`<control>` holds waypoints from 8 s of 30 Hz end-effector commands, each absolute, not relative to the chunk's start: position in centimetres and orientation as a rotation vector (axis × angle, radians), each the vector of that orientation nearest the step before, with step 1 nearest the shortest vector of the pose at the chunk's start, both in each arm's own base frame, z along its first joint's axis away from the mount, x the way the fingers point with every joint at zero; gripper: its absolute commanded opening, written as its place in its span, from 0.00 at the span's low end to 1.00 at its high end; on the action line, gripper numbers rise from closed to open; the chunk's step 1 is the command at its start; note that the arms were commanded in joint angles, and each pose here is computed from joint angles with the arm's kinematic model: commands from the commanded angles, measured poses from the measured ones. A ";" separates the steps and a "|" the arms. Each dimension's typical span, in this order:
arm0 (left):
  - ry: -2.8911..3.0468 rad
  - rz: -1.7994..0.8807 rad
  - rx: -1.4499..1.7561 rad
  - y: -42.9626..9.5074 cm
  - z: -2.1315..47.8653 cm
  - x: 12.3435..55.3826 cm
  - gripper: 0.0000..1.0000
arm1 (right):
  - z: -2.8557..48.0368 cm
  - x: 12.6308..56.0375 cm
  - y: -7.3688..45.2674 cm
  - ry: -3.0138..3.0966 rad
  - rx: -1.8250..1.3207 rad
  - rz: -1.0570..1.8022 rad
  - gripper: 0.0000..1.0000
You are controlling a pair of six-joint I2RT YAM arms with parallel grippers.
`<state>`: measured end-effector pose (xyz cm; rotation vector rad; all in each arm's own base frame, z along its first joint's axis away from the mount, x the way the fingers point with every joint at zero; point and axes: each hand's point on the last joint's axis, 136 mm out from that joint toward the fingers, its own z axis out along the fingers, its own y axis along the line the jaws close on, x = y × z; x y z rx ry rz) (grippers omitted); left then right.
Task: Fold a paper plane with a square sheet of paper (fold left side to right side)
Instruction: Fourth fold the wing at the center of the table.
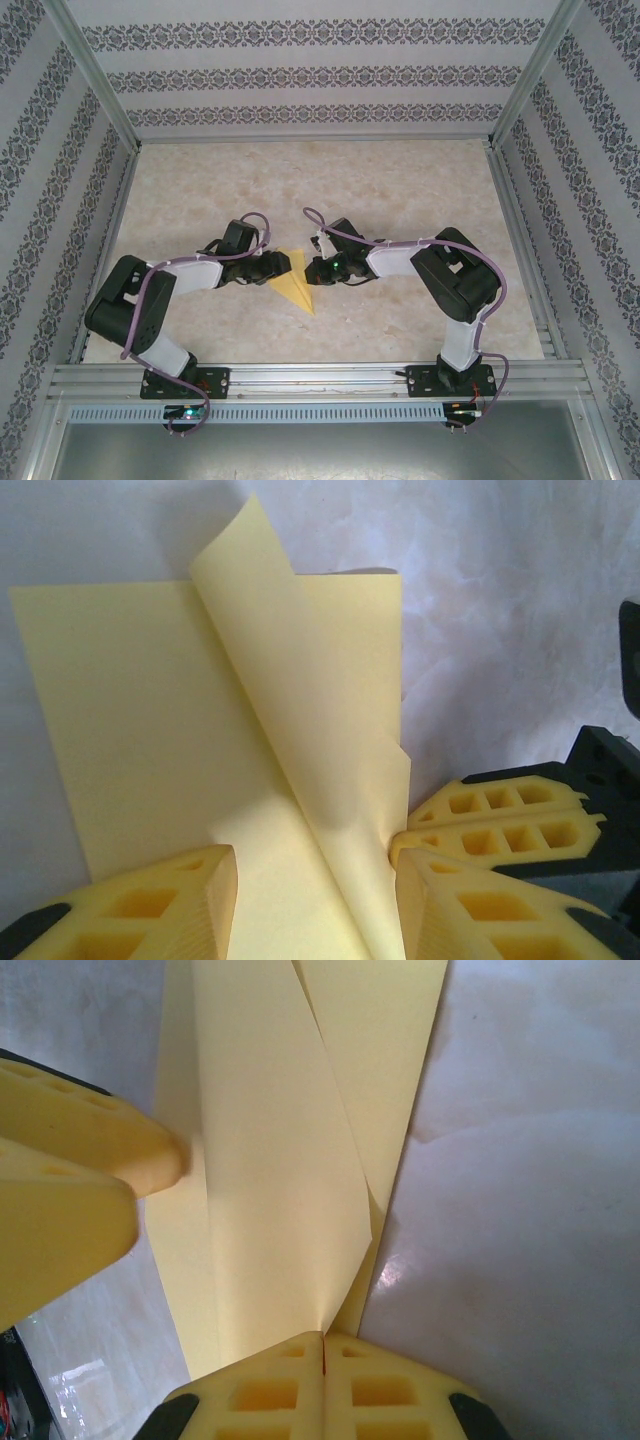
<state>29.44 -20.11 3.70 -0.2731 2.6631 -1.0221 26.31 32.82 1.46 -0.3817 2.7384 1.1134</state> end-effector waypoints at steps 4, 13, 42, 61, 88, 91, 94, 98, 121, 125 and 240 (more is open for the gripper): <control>2.610 -1.037 -0.179 -20.7 6.5 29.6 0.29 | -3.9 24.4 29.5 2.931 -0.298 0.887 0.00; 2.567 -1.270 -0.114 -24.0 7.2 30.3 0.02 | -4.3 24.1 29.0 2.952 -0.300 0.846 0.00; 2.769 -1.026 -0.204 -21.9 0.2 29.2 0.01 | -4.8 23.7 28.6 2.989 -0.346 0.779 0.00; 2.827 -0.955 -0.244 -20.9 -1.7 28.2 0.00 | 0.0 25.5 31.9 2.849 -0.367 1.011 0.09; 2.845 -0.902 -0.245 -20.4 -2.0 28.1 0.00 | 7.8 20.7 34.6 2.683 -0.409 1.433 0.00; 2.842 -0.902 -0.246 -20.4 -1.9 28.2 0.00 | 6.9 20.0 35.4 2.699 -0.411 1.457 0.00; 2.844 -0.904 -0.245 -20.4 -2.0 28.1 0.00 | 5.8 19.9 35.6 2.720 -0.392 1.446 0.00; 2.843 -0.905 -0.245 -20.4 -1.9 28.2 0.00 | 4.7 19.7 35.4 2.751 -0.381 1.420 0.00; 2.849 -0.897 -0.246 -20.3 -2.0 28.1 0.00 | 1.4 18.3 33.1 2.864 -0.339 1.280 0.00; 2.848 -0.895 -0.245 -20.4 -2.0 28.2 0.00 | 1.4 18.2 33.0 2.867 -0.345 1.270 0.00; 2.632 -1.027 -0.165 -21.7 6.0 30.3 0.00 | -3.0 19.4 29.8 3.038 -0.336 0.813 0.00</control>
